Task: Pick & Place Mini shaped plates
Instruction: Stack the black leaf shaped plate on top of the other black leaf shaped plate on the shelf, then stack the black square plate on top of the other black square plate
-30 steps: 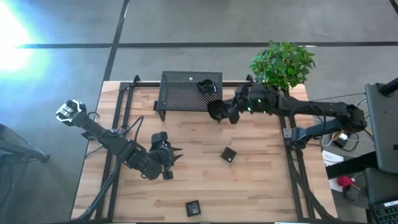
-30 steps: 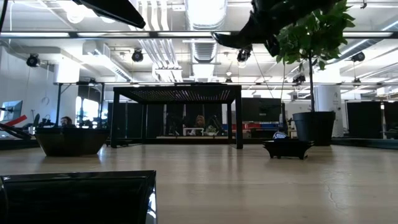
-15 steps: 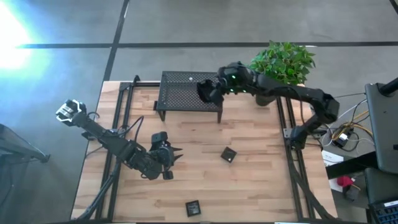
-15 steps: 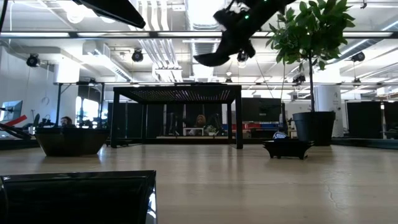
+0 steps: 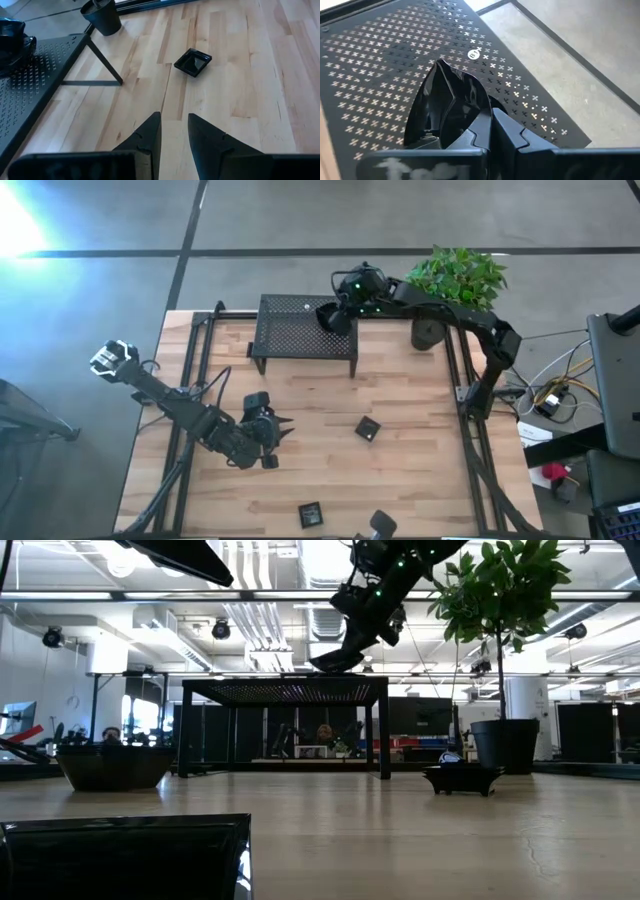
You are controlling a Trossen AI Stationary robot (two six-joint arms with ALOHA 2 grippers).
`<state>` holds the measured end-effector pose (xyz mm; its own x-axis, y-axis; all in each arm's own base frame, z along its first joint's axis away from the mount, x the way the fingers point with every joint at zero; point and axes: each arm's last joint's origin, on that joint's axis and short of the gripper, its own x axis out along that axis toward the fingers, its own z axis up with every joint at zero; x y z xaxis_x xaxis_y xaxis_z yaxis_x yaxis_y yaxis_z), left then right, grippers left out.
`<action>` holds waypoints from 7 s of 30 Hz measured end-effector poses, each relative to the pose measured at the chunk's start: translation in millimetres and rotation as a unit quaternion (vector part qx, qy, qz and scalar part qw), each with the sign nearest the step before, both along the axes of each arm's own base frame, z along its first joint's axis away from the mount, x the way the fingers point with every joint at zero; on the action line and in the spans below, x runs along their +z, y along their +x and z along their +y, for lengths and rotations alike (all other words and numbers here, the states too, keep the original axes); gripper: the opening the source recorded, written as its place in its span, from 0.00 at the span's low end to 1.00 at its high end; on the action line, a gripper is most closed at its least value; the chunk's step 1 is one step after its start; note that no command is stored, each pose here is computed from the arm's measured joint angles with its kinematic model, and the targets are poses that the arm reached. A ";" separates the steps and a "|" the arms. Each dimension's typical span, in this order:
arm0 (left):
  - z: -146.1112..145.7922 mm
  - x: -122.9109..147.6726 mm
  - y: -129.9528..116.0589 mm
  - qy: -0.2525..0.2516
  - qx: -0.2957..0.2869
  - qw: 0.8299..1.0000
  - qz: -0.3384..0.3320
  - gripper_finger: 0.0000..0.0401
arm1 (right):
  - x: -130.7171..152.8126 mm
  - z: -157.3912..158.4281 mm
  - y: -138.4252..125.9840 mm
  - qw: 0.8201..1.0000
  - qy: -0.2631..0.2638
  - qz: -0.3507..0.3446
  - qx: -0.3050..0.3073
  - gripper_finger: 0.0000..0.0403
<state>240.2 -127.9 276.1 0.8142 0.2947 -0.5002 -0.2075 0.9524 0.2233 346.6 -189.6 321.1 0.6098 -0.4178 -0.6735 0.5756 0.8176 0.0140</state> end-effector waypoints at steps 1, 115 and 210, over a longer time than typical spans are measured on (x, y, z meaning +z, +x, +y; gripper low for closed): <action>0.0 0.0 0.0 0.000 0.000 1.000 0.000 0.22 | -1.2 -2.0 0.2 1.000 0.000 0.002 -0.001 0.02; -100.2 -126.7 59.8 -0.253 -0.183 0.945 0.094 0.22 | 53.8 268.3 -55.7 0.903 -0.034 0.085 0.419 0.17; -40.4 -16.2 26.5 0.000 0.031 0.994 -0.102 0.00 | 55.1 294.8 -61.2 0.889 -0.038 0.068 0.451 0.15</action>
